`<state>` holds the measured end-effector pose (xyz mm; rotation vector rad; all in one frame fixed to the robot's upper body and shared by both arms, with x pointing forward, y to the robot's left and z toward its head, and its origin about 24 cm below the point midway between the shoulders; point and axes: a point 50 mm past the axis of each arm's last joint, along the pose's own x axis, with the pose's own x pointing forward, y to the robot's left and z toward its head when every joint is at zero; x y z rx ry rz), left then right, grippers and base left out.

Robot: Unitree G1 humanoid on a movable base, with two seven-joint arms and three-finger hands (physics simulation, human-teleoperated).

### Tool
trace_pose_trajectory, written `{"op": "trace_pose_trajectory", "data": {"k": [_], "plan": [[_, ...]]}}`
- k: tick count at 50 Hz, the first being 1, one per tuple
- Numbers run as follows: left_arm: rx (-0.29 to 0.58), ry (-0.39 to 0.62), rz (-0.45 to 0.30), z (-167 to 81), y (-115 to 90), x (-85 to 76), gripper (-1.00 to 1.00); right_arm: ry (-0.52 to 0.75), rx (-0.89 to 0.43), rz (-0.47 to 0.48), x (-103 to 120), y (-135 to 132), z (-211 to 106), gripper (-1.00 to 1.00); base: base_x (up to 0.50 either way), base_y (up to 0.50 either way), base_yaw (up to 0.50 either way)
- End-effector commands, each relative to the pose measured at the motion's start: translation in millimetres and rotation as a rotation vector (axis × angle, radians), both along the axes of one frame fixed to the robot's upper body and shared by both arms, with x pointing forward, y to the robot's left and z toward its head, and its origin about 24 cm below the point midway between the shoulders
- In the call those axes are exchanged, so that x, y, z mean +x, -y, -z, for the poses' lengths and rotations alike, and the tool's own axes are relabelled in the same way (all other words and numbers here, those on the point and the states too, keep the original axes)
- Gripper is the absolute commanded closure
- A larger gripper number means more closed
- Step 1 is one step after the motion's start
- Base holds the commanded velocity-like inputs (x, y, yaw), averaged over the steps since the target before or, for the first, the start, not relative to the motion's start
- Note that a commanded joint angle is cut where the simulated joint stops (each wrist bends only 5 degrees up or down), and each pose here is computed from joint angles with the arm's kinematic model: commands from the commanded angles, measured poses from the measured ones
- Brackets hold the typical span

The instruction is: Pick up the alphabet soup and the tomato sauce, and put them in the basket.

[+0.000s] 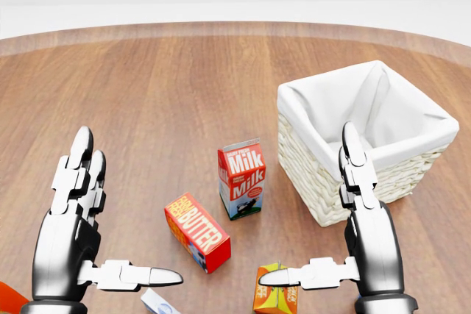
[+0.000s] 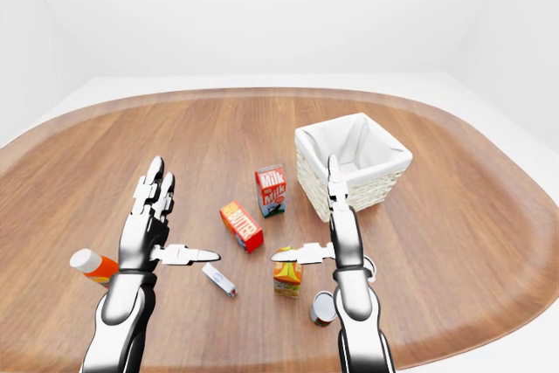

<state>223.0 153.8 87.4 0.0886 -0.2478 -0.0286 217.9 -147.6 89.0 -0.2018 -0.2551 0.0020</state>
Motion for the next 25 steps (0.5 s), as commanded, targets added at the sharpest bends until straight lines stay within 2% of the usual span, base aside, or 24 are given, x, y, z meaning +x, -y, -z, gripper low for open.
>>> {"op": "trace_pose_trajectory", "data": {"k": [1,7,20,25], "plan": [[0.0,-0.004,0.001,1.0,-0.2,0.2,-1.0,-0.002,0.0,-0.001,-0.2,-0.3,0.5,-1.0,0.26,0.0,0.0],[0.0,0.001,0.001,-0.2,0.1,-0.3,-1.0,0.0,-0.002,0.0,-0.4,-0.2,-0.1,-1.0,0.24,0.0,0.0],[0.002,-0.005,0.005,1.2,1.0,0.5,-1.0,0.0,-0.001,-0.004,0.1,-0.5,-0.1,-1.0,0.0,0.0,0.0],[0.037,-0.018,0.006,4.1,2.9,1.1,-1.0,-0.002,-0.002,-0.004,-0.3,-0.4,0.4,-1.0,0.0,0.0,0.0]]}}
